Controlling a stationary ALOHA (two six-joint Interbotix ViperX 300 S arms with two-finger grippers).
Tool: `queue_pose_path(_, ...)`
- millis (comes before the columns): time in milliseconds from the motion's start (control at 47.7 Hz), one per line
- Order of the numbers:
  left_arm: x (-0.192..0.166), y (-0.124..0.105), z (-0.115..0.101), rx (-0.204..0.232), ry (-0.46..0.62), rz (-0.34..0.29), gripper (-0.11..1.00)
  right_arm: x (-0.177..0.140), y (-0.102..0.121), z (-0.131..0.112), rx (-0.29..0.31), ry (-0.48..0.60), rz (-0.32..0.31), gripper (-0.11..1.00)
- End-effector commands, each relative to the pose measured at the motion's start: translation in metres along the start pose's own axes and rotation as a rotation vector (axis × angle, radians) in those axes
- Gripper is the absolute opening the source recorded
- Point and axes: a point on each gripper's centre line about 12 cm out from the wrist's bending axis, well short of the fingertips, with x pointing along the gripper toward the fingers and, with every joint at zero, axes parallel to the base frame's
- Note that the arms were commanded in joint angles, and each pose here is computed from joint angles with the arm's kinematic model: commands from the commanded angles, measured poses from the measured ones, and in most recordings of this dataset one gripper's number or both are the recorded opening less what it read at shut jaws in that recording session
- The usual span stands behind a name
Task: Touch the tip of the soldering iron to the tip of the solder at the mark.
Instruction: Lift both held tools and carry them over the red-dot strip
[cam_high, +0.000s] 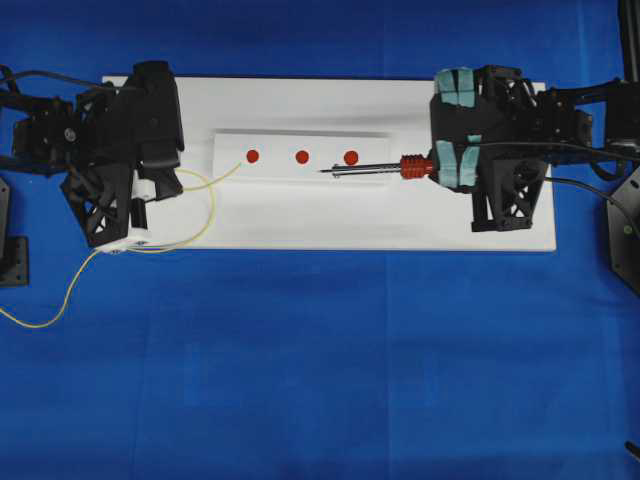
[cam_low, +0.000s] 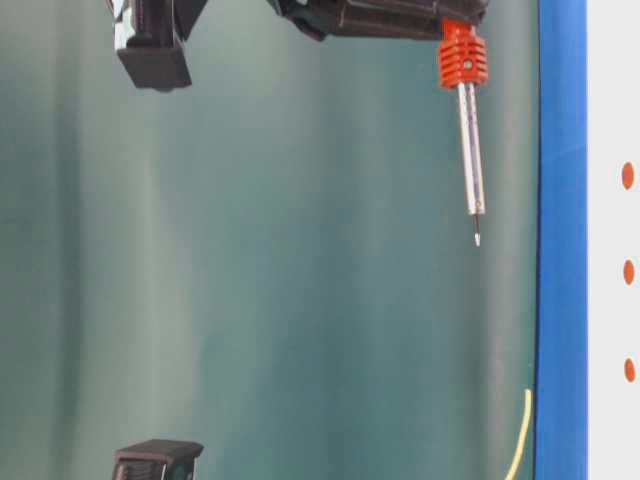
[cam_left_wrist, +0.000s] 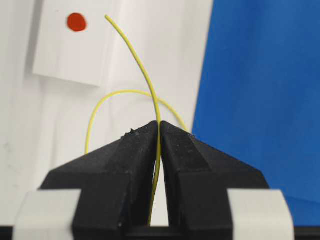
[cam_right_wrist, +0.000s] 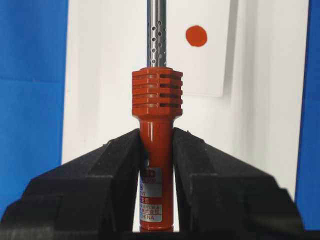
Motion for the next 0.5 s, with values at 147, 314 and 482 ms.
queue_pose_path(147, 0.003, 0.005, 0.009, -0.01, -0.006, 0.012, 0.02, -0.001, -0.002, 0.011, 0.001, -0.027, -0.006, 0.06)
queue_pose_path(314, 0.015, 0.015, 0.012, -0.035, 0.023, 0.038, 0.02, 0.005, -0.005, 0.011, 0.013, -0.016, -0.011, 0.06)
queue_pose_path(482, 0.034, 0.026, 0.011, -0.05, 0.067, 0.062, 0.02, 0.012, -0.009, 0.009, 0.023, -0.003, -0.017, 0.06)
